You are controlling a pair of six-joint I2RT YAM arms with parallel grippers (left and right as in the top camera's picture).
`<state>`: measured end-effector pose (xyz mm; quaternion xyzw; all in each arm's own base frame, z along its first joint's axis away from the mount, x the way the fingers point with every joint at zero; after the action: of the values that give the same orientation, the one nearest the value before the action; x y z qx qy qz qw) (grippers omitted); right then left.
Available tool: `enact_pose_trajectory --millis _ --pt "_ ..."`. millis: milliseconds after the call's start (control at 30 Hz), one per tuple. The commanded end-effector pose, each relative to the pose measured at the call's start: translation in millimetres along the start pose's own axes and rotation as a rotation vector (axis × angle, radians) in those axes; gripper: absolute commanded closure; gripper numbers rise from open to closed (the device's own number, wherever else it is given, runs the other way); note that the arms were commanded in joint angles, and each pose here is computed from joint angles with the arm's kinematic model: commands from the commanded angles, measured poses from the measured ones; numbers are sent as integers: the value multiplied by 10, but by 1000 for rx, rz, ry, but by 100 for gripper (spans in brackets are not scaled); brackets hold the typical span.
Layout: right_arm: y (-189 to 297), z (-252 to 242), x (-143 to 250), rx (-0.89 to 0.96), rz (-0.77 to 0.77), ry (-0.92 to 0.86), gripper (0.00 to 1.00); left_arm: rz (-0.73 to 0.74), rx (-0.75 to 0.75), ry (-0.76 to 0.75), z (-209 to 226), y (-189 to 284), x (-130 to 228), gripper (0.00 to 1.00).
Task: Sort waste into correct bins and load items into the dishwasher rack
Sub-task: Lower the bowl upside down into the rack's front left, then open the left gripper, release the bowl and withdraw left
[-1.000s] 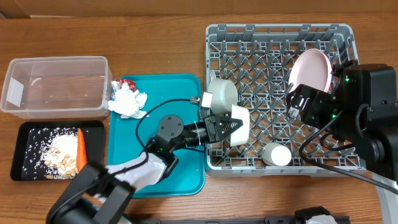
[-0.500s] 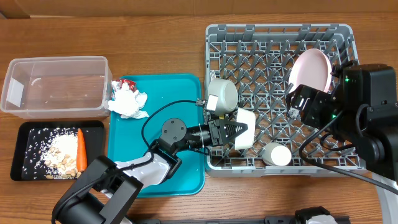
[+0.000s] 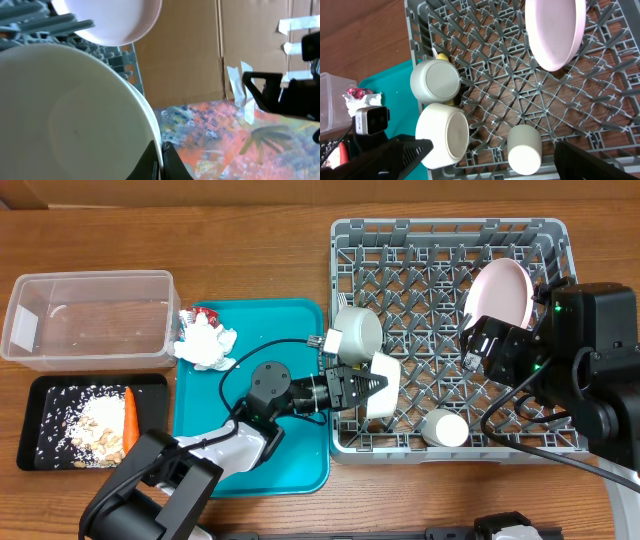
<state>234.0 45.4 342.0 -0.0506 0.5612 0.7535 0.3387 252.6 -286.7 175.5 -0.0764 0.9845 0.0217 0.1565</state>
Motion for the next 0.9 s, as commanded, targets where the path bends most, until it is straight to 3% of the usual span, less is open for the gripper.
enact_pose_trajectory --millis 0,333,433,533,567,600,867 --pt "38 6 -22 -6 -15 0 0 63 -52 48 188 22 126 96" --pt "38 6 -23 -6 -16 0 0 113 -111 125 312 51 243 95" --pt "38 4 -21 -5 -15 0 0 139 -129 154 348 68 299 85" --pt "38 4 -20 -5 -14 0 0 157 -151 179 372 91 345 50" --pt "38 4 -21 -5 -15 0 0 157 -156 184 372 101 346 32" --pt "38 5 -22 -5 -15 1 0 153 -159 177 365 117 334 0" --pt "37 6 -24 -5 -16 0 0 88 -284 137 352 387 243 0"
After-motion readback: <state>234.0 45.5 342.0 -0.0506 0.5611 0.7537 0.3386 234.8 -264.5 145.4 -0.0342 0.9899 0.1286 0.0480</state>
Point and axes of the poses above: each gripper's point midway between its finger pads, its own y axis back along the fingers, its own z axis along the line the jaws close on, x = y × z, the point moved 3 cm from there along y, back along the fingers, and after that the axes turned 7 degrees about -y, right-handed, at the moved point
